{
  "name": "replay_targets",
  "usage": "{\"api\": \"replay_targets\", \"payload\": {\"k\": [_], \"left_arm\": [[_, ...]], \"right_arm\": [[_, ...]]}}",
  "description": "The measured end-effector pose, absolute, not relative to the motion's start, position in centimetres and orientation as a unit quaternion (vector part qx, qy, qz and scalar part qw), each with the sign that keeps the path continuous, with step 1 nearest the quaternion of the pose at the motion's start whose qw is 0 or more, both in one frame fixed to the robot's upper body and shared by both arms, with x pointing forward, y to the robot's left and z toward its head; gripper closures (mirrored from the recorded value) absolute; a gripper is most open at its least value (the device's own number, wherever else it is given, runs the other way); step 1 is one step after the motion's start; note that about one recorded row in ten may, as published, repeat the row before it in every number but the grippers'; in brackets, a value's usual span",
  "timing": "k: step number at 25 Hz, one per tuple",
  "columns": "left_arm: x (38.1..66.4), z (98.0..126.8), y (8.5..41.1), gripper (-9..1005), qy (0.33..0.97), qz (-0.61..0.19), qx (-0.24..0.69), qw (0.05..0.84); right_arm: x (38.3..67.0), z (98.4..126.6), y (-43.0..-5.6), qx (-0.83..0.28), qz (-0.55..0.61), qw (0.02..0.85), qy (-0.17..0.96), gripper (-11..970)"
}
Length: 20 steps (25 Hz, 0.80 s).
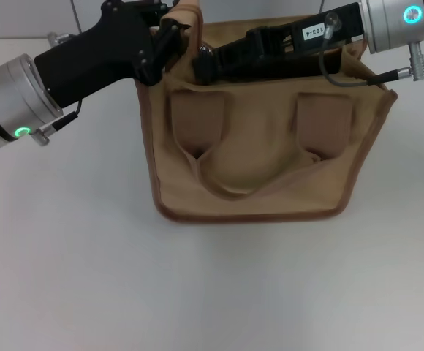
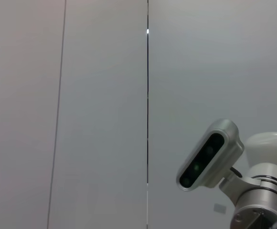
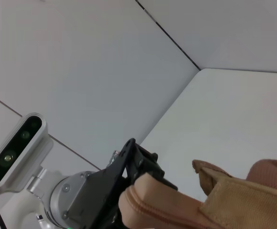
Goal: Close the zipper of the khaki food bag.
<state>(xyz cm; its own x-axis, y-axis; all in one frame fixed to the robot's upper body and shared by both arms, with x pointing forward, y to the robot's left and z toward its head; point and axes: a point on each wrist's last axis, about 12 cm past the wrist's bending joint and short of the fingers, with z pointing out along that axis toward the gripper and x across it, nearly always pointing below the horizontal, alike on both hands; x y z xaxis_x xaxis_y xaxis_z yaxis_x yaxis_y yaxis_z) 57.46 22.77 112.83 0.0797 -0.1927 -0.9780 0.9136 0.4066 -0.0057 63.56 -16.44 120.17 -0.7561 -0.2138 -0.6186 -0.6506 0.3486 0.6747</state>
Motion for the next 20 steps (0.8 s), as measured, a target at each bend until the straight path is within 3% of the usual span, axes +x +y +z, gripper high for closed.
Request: {"api": "replay_targets", "payload": {"k": [18, 20], "left_arm": [[57.57, 112.81, 22.52, 943, 0.527, -0.436, 0.317, 0.658], [57.5, 112.73, 22.64, 942, 0.528, -0.435, 0.315, 0.658]], "right_arm": [[63.37, 119.32, -16.45, -0.287, 0.494, 0.252, 0.781, 665], [63.29, 119.35, -16.6, -0.289, 0.49, 0.26, 0.78, 813]]}}
